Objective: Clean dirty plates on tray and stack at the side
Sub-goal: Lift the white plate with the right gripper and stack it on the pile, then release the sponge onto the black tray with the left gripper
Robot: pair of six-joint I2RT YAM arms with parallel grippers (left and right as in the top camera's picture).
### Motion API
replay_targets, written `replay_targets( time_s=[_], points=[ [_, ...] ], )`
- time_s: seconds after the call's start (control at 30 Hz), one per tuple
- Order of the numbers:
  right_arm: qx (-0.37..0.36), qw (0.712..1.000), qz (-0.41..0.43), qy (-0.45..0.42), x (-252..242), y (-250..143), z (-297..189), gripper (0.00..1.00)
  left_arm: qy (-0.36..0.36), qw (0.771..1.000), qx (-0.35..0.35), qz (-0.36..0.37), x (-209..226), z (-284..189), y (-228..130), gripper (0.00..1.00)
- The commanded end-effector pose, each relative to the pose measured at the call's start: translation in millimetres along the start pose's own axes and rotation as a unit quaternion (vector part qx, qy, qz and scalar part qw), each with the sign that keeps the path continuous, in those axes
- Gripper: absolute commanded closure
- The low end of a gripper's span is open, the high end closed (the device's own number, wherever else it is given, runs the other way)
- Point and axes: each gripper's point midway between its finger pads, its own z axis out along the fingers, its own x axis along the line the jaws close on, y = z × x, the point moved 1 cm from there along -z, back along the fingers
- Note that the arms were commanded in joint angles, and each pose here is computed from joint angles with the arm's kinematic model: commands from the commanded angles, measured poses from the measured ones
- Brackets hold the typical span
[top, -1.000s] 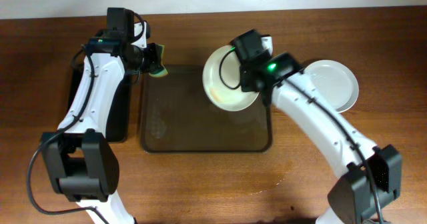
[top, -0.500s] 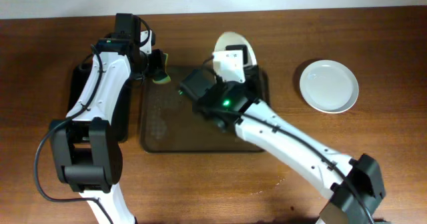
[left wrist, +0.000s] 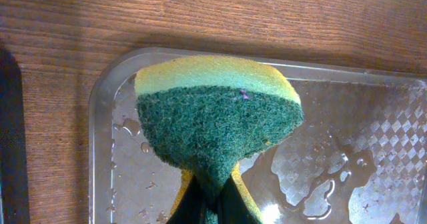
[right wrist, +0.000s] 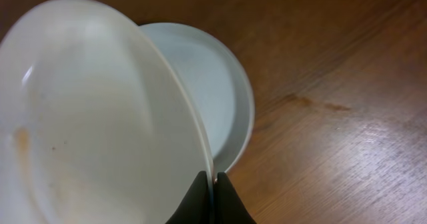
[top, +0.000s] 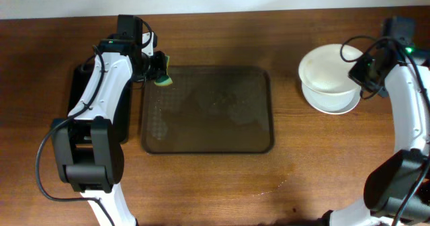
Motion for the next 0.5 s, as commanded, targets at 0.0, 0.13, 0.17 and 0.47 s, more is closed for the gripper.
replay_targets(
  time_s=[0.0, 0.13, 0.17, 0.47],
  points=[
    [0.046, 0.999, 0.0, -0.021, -11, -12, 39, 0.96, 0.01, 1.0, 0.004, 0.005, 5, 5, -2, 0.99],
    [0.061, 0.997, -0.002, -0.052, -17, -14, 74, 0.95, 0.025, 0.999, -0.008, -0.036, 38, -34, 7, 0.99],
    [0.059, 0.997, -0.002, -0.053, -17, -13, 77, 0.89, 0.029, 0.999, -0.016, -0.041, 48, -46, 9, 0.99],
    [0.018, 0.996, -0.019, 0.082, 23, 6, -21, 0.01, 0.171, 0.983, -0.011, -0.066, 146, -84, -6, 0.99]
  ],
)
